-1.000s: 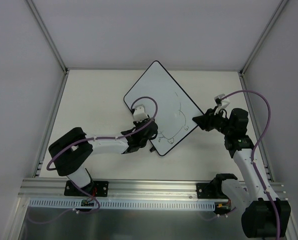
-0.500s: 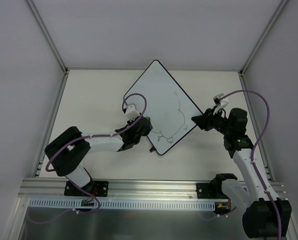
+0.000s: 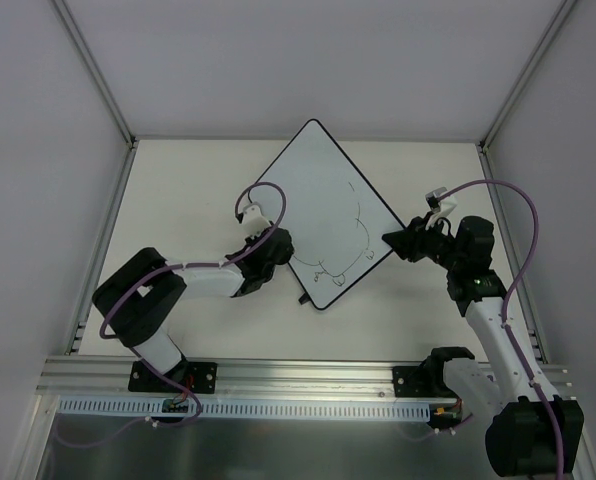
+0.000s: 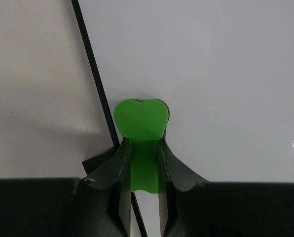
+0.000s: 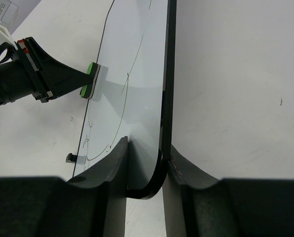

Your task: Erase the whiteboard

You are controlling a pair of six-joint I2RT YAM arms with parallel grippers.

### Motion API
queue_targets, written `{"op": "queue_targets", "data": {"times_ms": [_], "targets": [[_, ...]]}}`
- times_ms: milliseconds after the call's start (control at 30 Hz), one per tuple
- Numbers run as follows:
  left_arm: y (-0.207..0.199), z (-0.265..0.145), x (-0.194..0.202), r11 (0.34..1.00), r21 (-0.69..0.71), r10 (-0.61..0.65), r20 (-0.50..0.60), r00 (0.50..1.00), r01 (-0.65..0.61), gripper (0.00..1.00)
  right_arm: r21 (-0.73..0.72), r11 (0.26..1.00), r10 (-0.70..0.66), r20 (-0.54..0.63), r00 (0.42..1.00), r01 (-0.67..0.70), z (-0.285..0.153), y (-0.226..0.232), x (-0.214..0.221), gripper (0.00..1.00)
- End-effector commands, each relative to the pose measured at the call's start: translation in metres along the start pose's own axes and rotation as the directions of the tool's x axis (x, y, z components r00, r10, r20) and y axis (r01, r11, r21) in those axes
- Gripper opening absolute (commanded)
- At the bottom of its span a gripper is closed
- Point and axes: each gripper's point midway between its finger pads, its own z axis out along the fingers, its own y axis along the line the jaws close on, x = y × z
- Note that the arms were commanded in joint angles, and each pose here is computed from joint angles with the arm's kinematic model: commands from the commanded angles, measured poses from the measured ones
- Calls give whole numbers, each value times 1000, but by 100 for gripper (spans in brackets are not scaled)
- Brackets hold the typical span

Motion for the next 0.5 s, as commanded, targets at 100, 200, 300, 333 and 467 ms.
{"op": "queue_targets", "data": {"times_ms": [100, 200, 300, 333, 467], "targets": [[-1, -36, 122, 988, 90, 153, -369, 917, -129, 0, -62, 989, -137, -96, 986, 132, 1, 4, 31, 0], [-19, -54, 140, 984, 139, 159, -406, 900, -112, 0, -64, 989, -140, -94, 986, 134, 1, 5, 30, 0], [-32, -68, 150, 980, 172, 162, -422, 892, -97, 0, -65, 989, -142, -89, 986, 136, 0, 6, 30, 0], [-36, -72, 152, 978, 184, 170, -426, 889, -99, 0, -68, 989, -141, -89, 986, 135, 0, 7, 29, 0], [-75, -90, 151, 947, 290, 244, -382, 892, -135, 0, -68, 988, -144, -85, 986, 138, 0, 7, 29, 0]]}}
